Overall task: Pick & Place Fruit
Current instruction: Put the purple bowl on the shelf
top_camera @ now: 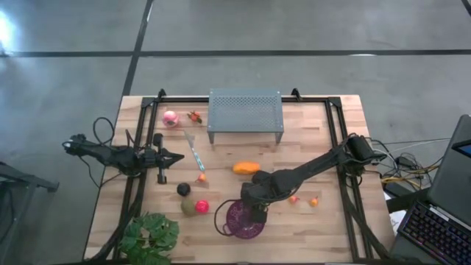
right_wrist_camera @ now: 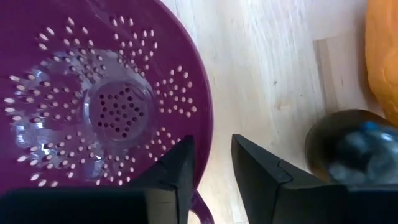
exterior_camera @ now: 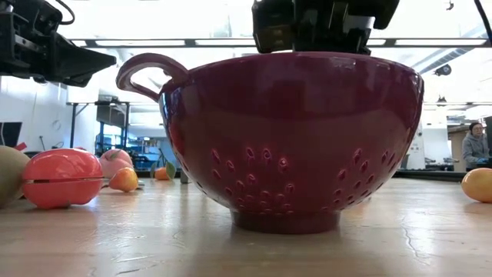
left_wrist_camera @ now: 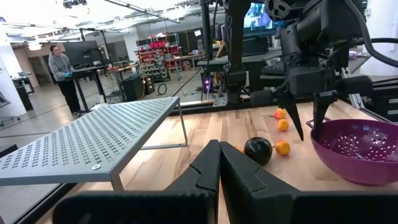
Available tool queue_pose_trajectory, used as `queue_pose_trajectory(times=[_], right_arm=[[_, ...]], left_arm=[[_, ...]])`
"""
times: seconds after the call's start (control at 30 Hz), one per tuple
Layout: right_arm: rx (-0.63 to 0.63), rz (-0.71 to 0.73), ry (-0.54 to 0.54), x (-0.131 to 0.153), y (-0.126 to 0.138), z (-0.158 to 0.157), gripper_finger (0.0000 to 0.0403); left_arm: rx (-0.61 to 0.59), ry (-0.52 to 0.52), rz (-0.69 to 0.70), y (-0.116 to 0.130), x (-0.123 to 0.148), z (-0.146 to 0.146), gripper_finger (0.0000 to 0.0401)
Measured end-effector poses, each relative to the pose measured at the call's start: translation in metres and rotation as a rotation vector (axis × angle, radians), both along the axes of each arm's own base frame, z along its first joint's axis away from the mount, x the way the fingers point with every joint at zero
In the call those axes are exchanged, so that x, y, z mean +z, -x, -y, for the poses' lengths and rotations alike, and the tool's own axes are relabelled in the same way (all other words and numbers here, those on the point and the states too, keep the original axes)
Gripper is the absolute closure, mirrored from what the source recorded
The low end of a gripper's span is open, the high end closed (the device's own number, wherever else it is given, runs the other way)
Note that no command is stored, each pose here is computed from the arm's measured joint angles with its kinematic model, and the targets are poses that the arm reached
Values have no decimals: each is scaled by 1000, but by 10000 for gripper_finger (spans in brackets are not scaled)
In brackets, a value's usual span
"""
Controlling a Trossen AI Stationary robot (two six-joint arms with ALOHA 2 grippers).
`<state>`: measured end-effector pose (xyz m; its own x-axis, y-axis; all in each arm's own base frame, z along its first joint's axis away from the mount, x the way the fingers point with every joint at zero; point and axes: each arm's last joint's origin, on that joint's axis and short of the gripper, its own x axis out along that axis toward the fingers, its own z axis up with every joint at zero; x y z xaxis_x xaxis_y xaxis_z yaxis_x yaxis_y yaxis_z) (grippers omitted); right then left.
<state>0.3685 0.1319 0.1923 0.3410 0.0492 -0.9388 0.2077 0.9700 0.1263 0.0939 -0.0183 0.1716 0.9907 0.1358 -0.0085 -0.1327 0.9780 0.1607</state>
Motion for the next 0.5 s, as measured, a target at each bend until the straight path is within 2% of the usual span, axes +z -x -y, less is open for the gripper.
queue_pose_trajectory(times=[0.33, 0.5], right_arm=[[8, -10, -20, 0, 0, -1, 388], [9, -9, -22, 0, 0, -1, 387]], left_arm=[[0, 0, 0, 0, 0, 0, 389], [0, 0, 0, 0, 0, 0, 389]])
